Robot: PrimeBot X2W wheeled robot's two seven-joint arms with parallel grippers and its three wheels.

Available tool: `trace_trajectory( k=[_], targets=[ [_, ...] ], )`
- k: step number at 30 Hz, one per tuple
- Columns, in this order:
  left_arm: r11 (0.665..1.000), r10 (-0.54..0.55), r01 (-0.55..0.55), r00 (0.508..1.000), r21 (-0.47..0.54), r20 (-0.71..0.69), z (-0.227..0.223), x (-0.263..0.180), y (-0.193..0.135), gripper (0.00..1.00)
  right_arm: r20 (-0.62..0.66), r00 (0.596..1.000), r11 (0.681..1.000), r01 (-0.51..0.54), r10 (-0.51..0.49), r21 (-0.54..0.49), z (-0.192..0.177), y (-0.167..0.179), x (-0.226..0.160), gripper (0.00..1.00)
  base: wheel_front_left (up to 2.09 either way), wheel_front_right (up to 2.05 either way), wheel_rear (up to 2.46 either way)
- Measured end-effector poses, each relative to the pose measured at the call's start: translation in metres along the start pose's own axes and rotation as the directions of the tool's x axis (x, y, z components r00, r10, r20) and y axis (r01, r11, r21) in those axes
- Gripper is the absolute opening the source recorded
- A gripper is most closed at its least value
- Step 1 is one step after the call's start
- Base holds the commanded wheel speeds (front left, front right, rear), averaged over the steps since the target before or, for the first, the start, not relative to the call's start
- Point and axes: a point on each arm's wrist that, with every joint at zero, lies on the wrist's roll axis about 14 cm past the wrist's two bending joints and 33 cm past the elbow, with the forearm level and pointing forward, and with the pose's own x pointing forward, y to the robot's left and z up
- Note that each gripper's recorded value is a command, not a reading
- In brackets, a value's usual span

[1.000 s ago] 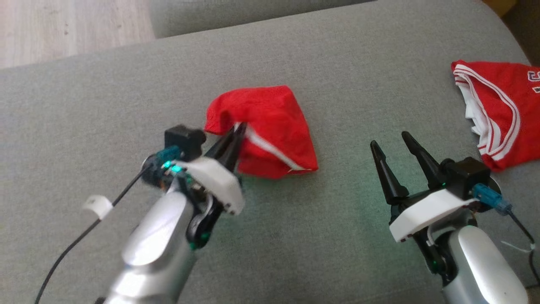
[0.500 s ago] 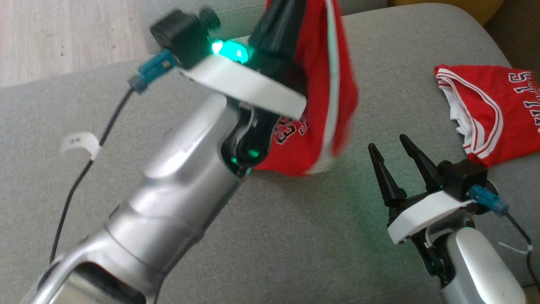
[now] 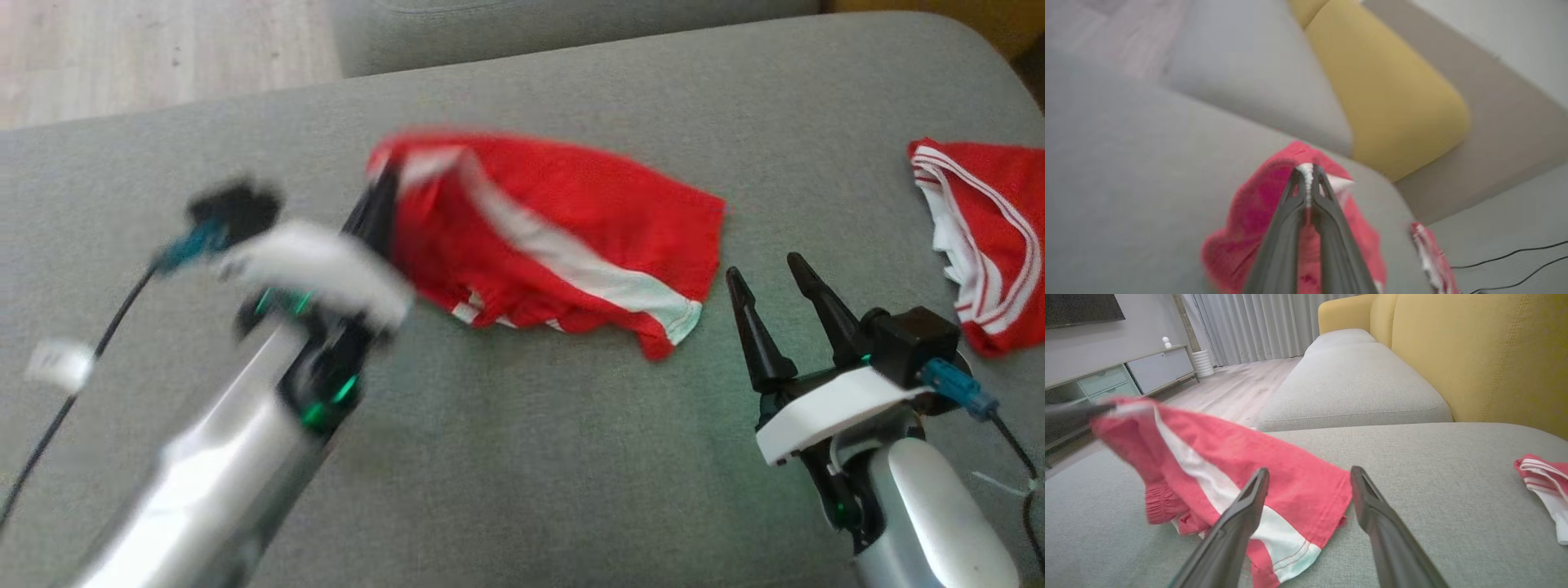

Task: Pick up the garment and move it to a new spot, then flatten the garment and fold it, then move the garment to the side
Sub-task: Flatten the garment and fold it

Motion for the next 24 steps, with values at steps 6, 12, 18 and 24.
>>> trace_trajectory(
  k=[6, 12, 18, 24],
  targets=[
    [0.975, 0.214, -0.222, 0.949, -0.007, -0.232, -0.055, -0.072, 0.082, 0.00, 0.010, 0.999, 0.999, -0.035, 0.035, 0.002, 0.002, 0.012, 0.006, 1.00, 0.00, 0.00, 0.00],
    [0.931, 0.344, -0.292, 0.904, 0.219, -0.255, -0.065, -0.108, 0.115, 0.00, 0.010, 0.999, 0.999, -0.045, 0.045, -0.001, 0.002, 0.016, 0.004, 1.00, 0.00, 0.00, 0.00],
    [0.886, 0.342, -0.257, 0.924, 0.386, -0.169, -0.075, -0.125, 0.117, 1.00, 0.019, 0.999, 1.000, -0.031, 0.031, -0.003, 0.005, 0.012, -0.001, 1.00, 0.00, 0.00, 0.00],
    [0.892, 0.311, -0.288, 0.950, 0.348, -0.011, -0.061, -0.120, 0.104, 1.00, 0.041, 0.999, 1.000, -0.014, 0.014, -0.001, 0.013, 0.006, -0.005, 1.00, 0.00, 0.00, 0.00]
  ],
)
